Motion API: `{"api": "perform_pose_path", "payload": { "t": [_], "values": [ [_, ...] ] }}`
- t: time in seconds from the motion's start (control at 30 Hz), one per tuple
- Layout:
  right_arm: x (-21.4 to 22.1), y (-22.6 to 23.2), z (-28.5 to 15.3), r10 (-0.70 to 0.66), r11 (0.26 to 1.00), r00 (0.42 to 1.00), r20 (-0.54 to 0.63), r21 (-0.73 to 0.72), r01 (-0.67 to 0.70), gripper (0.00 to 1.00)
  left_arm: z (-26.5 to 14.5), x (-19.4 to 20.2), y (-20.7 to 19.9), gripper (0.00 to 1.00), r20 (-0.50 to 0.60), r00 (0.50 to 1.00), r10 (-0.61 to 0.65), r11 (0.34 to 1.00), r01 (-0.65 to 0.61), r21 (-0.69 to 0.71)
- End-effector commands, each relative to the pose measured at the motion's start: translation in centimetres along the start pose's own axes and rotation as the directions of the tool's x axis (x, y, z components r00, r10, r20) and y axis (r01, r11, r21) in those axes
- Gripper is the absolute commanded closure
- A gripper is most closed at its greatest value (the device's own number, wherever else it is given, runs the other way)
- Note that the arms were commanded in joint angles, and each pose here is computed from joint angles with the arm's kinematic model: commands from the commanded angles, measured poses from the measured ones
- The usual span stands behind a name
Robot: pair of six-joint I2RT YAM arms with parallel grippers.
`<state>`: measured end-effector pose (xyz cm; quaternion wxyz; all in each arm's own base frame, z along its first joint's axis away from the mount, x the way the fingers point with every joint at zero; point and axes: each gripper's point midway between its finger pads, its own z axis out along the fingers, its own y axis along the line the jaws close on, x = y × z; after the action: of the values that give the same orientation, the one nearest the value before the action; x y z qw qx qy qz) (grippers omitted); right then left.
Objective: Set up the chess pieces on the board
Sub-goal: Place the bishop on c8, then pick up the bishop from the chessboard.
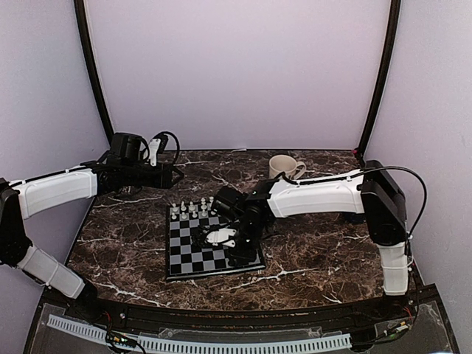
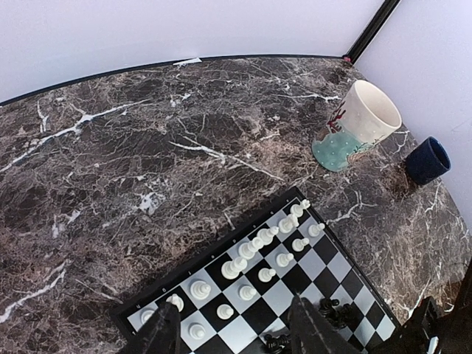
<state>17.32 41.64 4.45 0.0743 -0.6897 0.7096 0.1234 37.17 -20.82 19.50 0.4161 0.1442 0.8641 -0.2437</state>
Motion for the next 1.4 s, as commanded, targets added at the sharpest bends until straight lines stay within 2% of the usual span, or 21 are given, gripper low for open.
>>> {"api": "perform_pose_path", "payload": {
  "t": [0.0, 0.33, 0.4, 0.47, 0.5, 0.53, 0.57, 0.6, 0.63, 0.67, 0.9, 1.07, 1.23, 1.37],
  "values": [
    [0.1, 0.4, 0.8, -0.002, 1.000, 1.000, -0.019, -0.005, 0.002, 0.74, -1.0, -0.8, -0.5, 0.47, 0.036, 0.999, 0.010, 1.000, -0.010, 0.022],
    [0.2, 0.1, 0.1, -0.005, 1.000, 1.000, -0.016, 0.023, 0.005, 0.73, -1.0, -0.6, -0.5, 0.47, 0.033, 0.999, 0.012, 1.000, -0.013, 0.024],
    [0.0, 0.6, -0.5, -0.019, 1.000, 1.000, -0.001, 0.008, 0.019, 0.71, -1.0, -0.7, -0.4, 0.47, 0.034, 0.999, 0.017, 1.000, -0.017, 0.019],
    [0.0, 1.0, -1.3, -0.033, 0.999, 0.999, 0.015, -0.004, 0.033, 0.65, -1.1, -0.7, -0.4, 0.47, 0.036, 0.999, 0.023, 1.000, -0.023, 0.017],
    [0.0, 1.2, -1.8, -0.040, 0.999, 0.999, 0.023, -0.006, 0.040, 0.57, -1.2, -0.8, -0.5, 0.46, 0.038, 0.999, 0.027, 0.999, -0.028, 0.018],
    [0.1, 1.4, -2.4, -0.046, 0.999, 0.998, 0.033, -0.007, 0.046, 0.43, -1.3, -0.9, -0.5, 0.46, 0.045, 0.999, 0.029, 0.999, -0.030, 0.019],
    [0.2, 1.6, -2.9, -0.048, 0.999, 0.998, 0.042, -0.007, 0.048, 0.09, -1.4, -1.0, -0.6, 0.44, 0.050, 0.998, 0.031, 0.999, -0.032, 0.023],
    [0.2, 1.7, -3.6, -0.047, 0.999, 0.997, 0.058, -0.008, 0.048, 0.01, -1.6, -1.0, -0.7, 0.33, 0.058, 0.998, 0.032, 0.999, -0.034, 0.029],
    [0.3, 1.9, -4.3, -0.046, 0.999, 0.996, 0.073, -0.019, 0.047, 0.02, -1.6, -0.9, -0.9, 0.10, 0.062, 0.998, 0.032, 0.999, -0.034, 0.039],
    [0.4, 2.0, -5.0, -0.048, 0.998, 0.995, 0.087, -0.030, 0.051, 0.02, -1.6, -1.0, -1.0, 0.02, 0.067, 0.997, 0.031, 0.998, -0.034, 0.046],
    [1.9, 0.7, -8.7, -0.053, 0.998, 0.987, 0.153, 0.044, 0.047, 0.02, -0.9, -0.1, 0.8, 0.01, -0.009, 1.000, -0.004, 0.999, 0.004, -0.046],
    [3.4, -1.0, -11.8, -0.037, 0.991, 0.967, 0.252, 0.135, 0.002, 0.02, -2.4, -1.1, -0.9, 0.01, 0.035, 0.999, 0.012, 1.000, -0.013, 0.019],
    [5.2, -2.3, -14.9, -0.002, 0.986, 0.933, 0.361, 0.156, -0.058, 0.02, -3.9, -1.7, -0.8, 0.01, 0.062, 0.997, 0.047, 0.999, -0.046, -0.012],
    [5.6, -6.1, -18.0, 0.078, 0.934, 0.892, 0.445, 0.281, -0.222, 0.02, -4.5, -2.5, 0.1, 0.01, 0.071, 0.993, 0.092, 0.993, -0.086, -0.081]
  ]
}}
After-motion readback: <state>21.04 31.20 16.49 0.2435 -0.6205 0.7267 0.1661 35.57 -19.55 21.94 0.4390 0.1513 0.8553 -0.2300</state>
